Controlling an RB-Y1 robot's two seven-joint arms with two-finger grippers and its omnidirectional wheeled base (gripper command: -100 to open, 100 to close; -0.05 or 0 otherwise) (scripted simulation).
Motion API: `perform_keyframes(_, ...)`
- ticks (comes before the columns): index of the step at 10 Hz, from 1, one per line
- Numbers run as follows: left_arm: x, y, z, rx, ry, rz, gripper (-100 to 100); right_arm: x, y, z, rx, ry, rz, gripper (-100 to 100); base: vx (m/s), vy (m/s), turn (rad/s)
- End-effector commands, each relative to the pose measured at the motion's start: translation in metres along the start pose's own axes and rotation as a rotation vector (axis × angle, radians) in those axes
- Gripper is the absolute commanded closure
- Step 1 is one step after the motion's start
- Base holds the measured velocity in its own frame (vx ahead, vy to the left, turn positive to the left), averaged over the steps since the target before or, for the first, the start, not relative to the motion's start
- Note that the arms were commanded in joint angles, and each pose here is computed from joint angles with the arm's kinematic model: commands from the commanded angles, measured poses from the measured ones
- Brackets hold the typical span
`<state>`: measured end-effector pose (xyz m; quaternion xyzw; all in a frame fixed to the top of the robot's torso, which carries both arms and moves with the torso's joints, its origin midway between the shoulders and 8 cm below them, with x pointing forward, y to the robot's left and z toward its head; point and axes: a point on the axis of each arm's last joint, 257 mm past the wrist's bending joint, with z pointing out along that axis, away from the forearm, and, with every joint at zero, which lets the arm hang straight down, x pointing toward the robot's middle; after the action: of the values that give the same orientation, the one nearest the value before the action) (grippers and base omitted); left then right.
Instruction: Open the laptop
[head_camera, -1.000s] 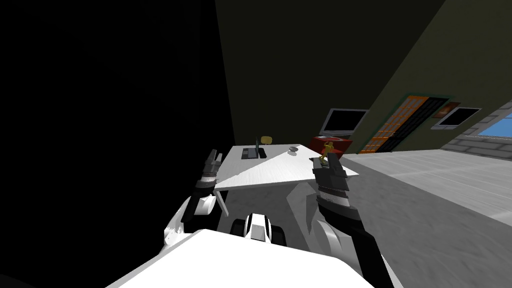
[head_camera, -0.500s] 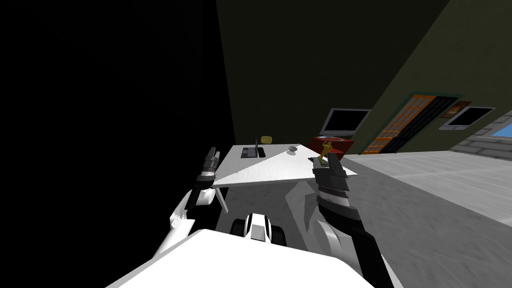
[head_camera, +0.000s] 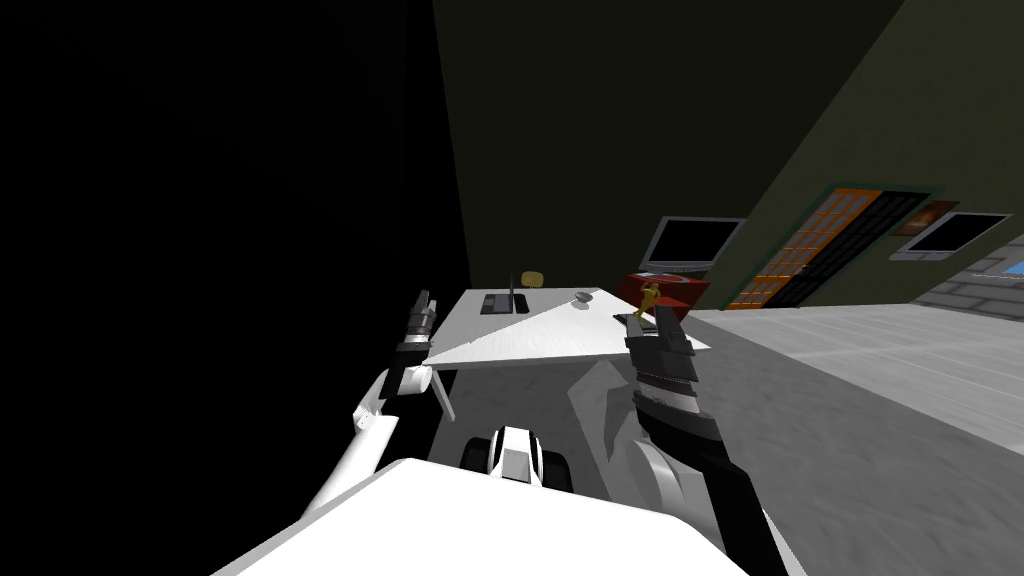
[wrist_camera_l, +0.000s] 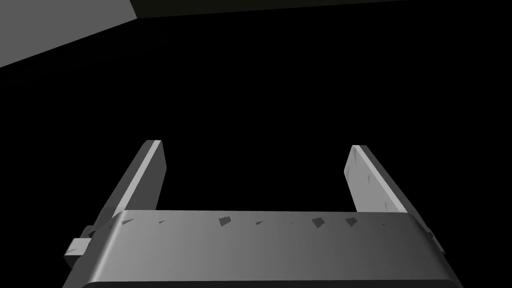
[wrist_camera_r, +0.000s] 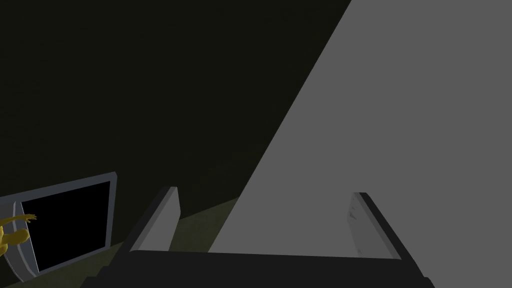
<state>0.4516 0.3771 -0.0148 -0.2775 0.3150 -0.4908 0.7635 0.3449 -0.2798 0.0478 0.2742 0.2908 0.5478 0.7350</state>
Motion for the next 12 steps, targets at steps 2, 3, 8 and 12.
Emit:
perform_keyframes(2, -0.029, 0.027, 0.021, -0.039, -0.072, 0.016, -100, 0.000, 0.000, 0.000, 0.000, 0.000, 0.000, 0, -0.027, -0.063, 0.021)
perform_keyframes(3, -0.043, 0.039, 0.027, -0.059, -0.109, 0.020, -100, 0.000, 0.000, 0.000, 0.000, 0.000, 0.000, 0, -0.023, -0.109, 0.025)
perform_keyframes(8, -0.066, 0.065, 0.049, -0.099, -0.190, -0.004, -100, 0.000, 0.000, 0.000, 0.000, 0.000, 0.000, 0, -0.021, -0.077, 0.007)
perform_keyframes(12, -0.089, 0.093, 0.059, -0.153, -0.272, -0.036, -100, 0.000, 0.000, 0.000, 0.000, 0.000, 0.000, 0, -0.007, -0.050, -0.004)
